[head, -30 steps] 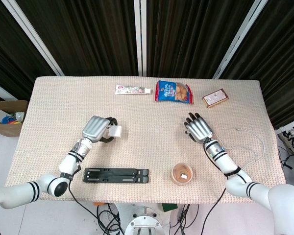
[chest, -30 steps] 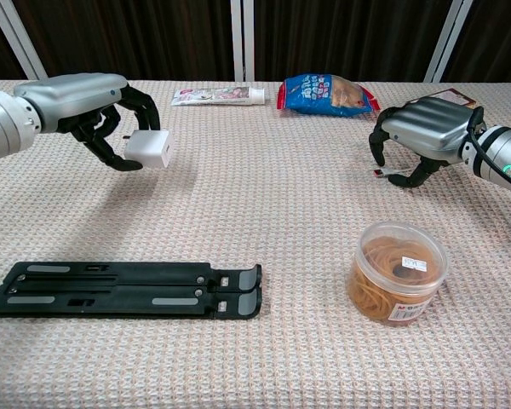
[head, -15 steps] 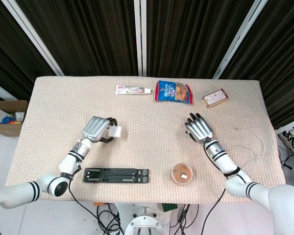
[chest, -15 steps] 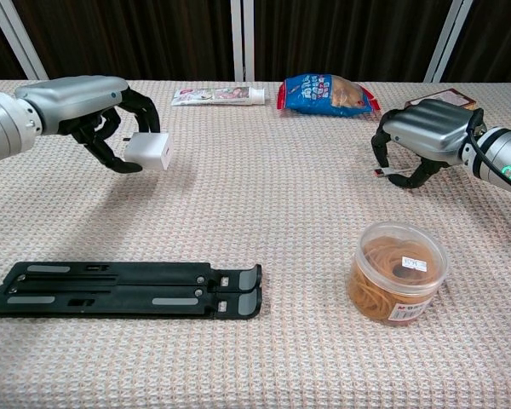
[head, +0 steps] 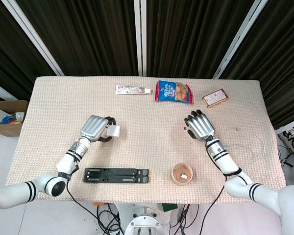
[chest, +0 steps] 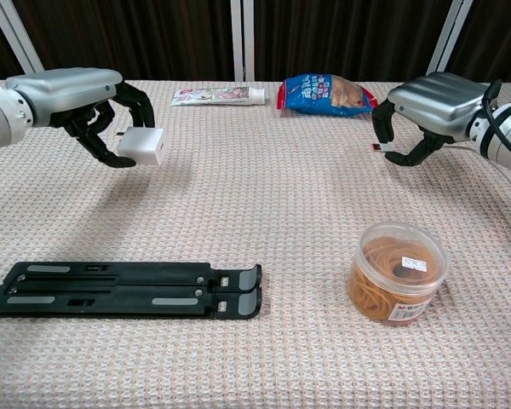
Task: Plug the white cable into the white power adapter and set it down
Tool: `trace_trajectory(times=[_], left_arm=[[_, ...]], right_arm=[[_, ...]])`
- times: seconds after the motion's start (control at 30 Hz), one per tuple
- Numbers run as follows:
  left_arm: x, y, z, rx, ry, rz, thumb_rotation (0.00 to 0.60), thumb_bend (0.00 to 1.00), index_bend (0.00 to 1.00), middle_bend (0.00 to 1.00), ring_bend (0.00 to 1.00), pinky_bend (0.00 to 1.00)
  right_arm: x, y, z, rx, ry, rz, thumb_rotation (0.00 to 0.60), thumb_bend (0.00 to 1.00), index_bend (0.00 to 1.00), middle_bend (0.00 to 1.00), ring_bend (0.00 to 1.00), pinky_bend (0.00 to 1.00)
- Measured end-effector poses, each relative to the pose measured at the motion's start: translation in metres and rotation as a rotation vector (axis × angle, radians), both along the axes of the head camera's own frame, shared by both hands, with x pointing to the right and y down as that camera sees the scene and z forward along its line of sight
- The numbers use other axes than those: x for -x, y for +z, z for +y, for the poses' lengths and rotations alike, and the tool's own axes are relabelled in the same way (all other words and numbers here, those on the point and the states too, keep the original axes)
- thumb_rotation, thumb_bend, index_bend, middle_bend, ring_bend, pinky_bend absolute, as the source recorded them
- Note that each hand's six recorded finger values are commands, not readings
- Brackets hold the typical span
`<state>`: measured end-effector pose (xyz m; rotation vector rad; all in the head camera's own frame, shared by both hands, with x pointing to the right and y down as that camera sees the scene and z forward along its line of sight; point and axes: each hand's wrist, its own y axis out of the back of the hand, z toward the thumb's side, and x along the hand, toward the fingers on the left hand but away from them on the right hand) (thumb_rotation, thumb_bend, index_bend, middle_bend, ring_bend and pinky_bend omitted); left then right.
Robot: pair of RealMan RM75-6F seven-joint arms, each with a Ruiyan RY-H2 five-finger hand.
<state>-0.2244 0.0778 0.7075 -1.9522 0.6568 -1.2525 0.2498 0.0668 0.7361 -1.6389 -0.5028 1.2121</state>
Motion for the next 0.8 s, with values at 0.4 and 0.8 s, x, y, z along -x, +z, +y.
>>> trace_trajectory(times=[0.4,0.8], left_arm=[[-0.009,-0.016,-0.011,0.022,-0.024,0.040,0.599,0.41,0.56,0.48,0.78,0.96],[-0.030,-0.020,-0.015,0.009,0.025,0.035,0.600,0.41,0.56,0.48,0.78,0.96]], right_arm=[[0.027,-0.030,-0.010,0.055,-0.003,-0.003,0.600,1.00,0.65,0.64,0.44,0.49],[0.064,-0.052,-0.022,0.147,-0.006,0.034,0.600,1.00,0.63,0.63,0.44,0.49]])
